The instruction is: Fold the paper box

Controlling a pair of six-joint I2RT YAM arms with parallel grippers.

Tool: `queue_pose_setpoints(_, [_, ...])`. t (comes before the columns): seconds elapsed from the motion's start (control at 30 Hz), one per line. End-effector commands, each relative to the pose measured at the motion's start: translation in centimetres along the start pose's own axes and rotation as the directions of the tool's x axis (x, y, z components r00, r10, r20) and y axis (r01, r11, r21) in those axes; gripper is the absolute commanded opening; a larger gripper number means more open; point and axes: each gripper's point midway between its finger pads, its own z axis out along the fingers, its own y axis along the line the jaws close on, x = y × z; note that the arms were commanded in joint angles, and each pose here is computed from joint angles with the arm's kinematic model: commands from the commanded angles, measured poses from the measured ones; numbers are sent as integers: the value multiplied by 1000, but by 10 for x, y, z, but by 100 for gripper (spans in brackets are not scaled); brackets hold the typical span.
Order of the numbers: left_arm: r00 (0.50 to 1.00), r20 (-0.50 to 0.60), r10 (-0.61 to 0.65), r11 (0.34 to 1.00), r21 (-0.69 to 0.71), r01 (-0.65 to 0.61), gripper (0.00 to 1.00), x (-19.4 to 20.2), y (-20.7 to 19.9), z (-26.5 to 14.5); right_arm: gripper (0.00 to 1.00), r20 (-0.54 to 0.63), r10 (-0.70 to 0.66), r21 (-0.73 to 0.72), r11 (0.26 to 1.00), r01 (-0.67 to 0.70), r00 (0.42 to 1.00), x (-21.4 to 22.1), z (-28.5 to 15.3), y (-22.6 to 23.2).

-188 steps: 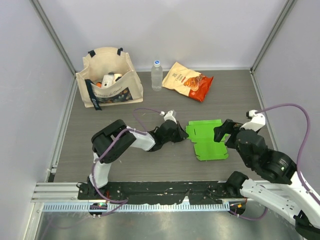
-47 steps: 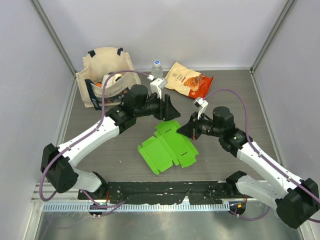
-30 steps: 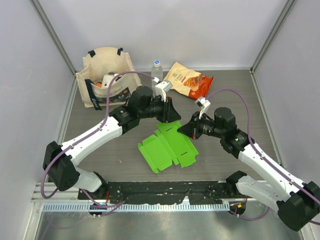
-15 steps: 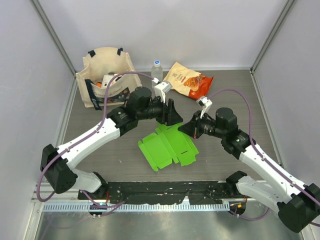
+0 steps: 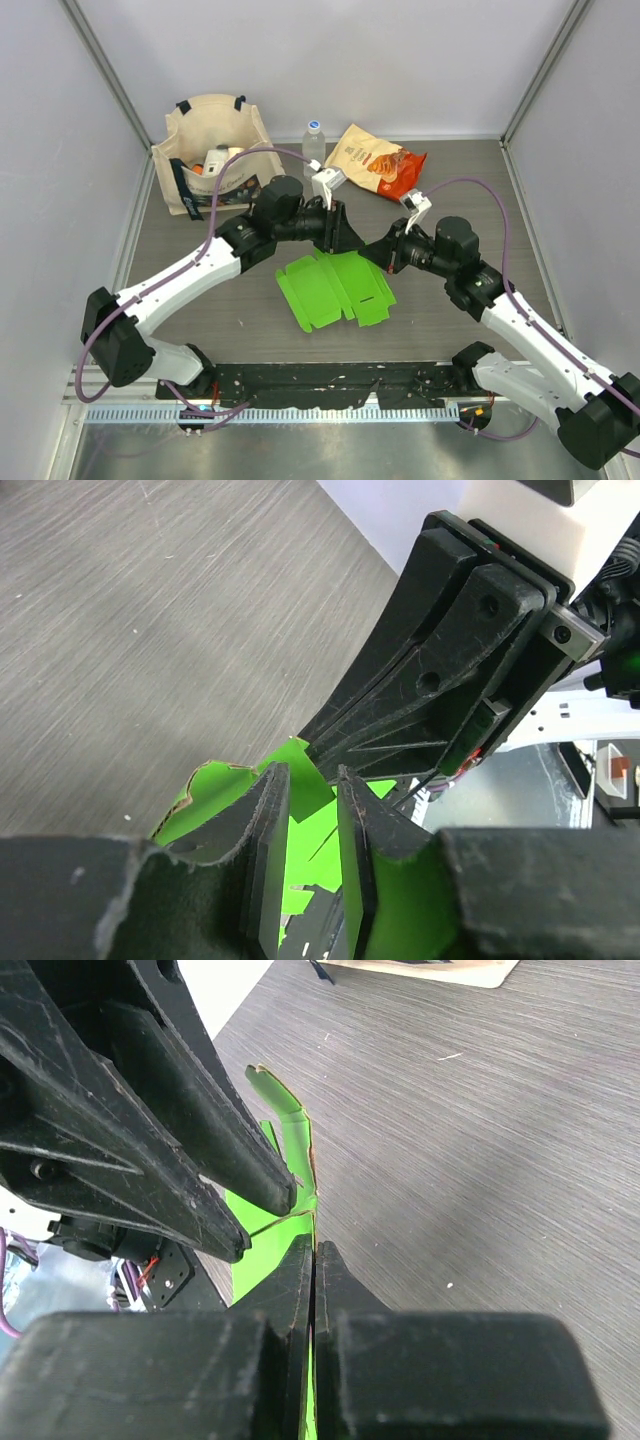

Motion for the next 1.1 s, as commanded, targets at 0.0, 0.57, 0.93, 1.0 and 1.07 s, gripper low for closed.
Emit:
queue_pose_setpoints(0.0, [1000,10,-8,993,116,7,30,-1,-23,-1,1,136,-2,-16,1000,4,991,-34,-1,10])
queue_pose_setpoints(0.57, [964,263,27,976,-217,31,61,2,41,-74,1,139,22,-11,1000,-20,990,-27,-13,12])
queue_pose_setpoints(0.93, [935,343,-93,991,-60,121,53,-8,49,-93,1,58,25,-91,996,-20,998,-11,-8,21])
queue_pose_setpoints(1.0, [940,323,-106,991,-38,125,49,-7,50,-85,1,65,24,-93,996,-18,998,-13,-8,22])
queue_pose_setpoints(1.07, [948,300,-110,993,-5,117,40,-4,47,-81,1,74,29,-98,995,-22,997,-15,-8,23])
